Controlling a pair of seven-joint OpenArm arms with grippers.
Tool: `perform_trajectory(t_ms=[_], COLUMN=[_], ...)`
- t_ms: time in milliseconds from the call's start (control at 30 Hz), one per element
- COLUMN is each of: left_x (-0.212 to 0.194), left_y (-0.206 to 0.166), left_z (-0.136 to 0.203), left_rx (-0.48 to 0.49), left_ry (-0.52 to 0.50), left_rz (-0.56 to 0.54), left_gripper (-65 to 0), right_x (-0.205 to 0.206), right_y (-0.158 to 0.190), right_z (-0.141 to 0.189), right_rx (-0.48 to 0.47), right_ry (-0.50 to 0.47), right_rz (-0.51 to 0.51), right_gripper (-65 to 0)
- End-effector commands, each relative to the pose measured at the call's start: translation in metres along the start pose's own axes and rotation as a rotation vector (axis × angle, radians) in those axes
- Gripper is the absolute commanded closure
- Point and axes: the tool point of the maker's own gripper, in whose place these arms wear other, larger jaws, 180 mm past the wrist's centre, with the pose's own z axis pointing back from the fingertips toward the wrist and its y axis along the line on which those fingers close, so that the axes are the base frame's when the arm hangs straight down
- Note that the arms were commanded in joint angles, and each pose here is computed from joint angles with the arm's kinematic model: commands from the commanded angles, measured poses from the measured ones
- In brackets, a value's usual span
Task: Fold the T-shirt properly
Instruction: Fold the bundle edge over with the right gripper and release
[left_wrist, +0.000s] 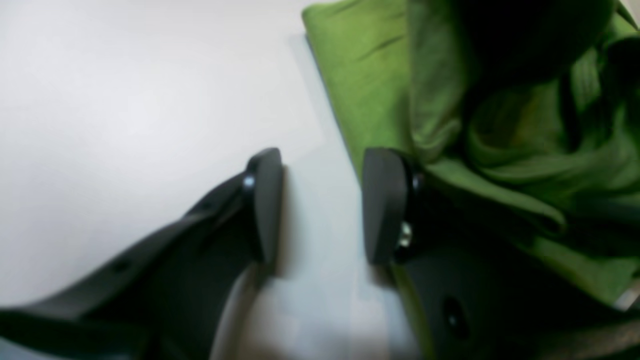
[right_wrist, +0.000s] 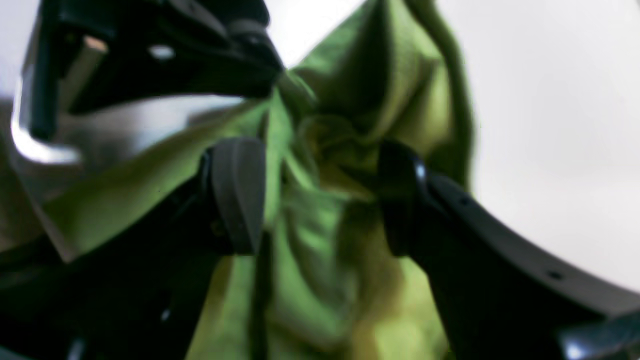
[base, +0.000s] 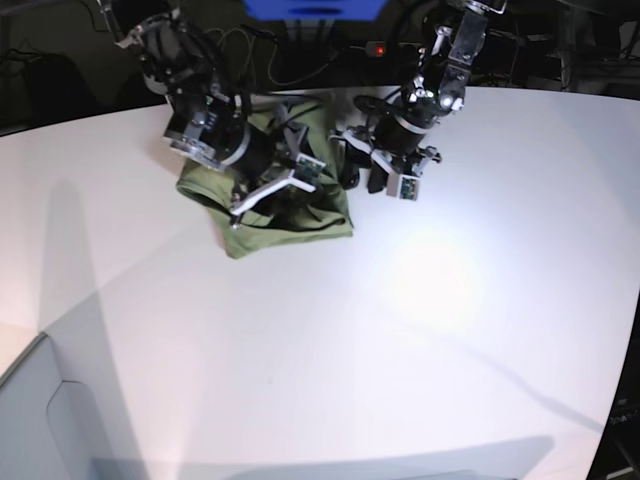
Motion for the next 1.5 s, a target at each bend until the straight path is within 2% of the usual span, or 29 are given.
perform_trajectory(t_ms=[0, 133, 333, 400, 600, 700, 967, 1033, 1067, 1233, 1467], left_x=[-0.004, -0.001, 0.013, 0.019, 0.029, 0.032, 0.028, 0.025, 0.025, 0.025, 0.026], left_y=[0.001, -0.001, 0.000, 0.007, 0.037, 0.047, 0.052, 0.052, 0.052, 0.052, 0.051], left_z=[0.003, 0.005, 0.022, 0.027, 0.037, 0.040, 0.044, 0.045, 0.045, 0.045, 0.045], left_rx=[0.003, -0.001, -0.007, 0.010, 0.088, 0.115, 0.129, 0.129, 0.129, 0.129, 0.129], left_ry=[0.017, 0.008, -0.027, -0.042, -0.074, -0.083, -0.078, -0.072, -0.072, -0.072, -0.075], left_rz=[0.006, 0.004, -0.040, -0.044, -0.025, -0.020, -0.015, -0.013, -0.013, -0.013, -0.014], left_gripper=[-25.9, -25.9, -25.9, -25.9, -26.1, -26.1, -26.0, -25.9, -25.9, -25.9, -25.8], right_x=[0.017, 0.013, -0.023, -0.031, -0.042, -0.050, -0.068, -0.069, -0.069, -0.068, -0.052], right_y=[-0.004, -0.027, -0.075, -0.082, -0.062, -0.050, -0.038, -0.038, -0.037, -0.037, -0.032], right_z=[0.008, 0.028, 0.050, 0.054, 0.052, 0.043, 0.030, 0.030, 0.031, 0.031, 0.046], right_rx=[-0.015, -0.104, -0.257, -0.280, -0.240, -0.210, -0.166, -0.164, -0.163, -0.164, -0.181], right_ry=[-0.067, -0.071, 0.006, 0.025, 0.052, 0.064, 0.109, 0.111, 0.112, 0.112, 0.073], right_rz=[0.010, -0.022, -0.108, -0.122, -0.150, -0.199, -0.237, -0.238, -0.238, -0.238, -0.219], right_gripper=[-34.4, -34.4, -35.2, -35.2, -35.2, -35.2, -34.2, -31.0, -27.5, -0.3, -0.1])
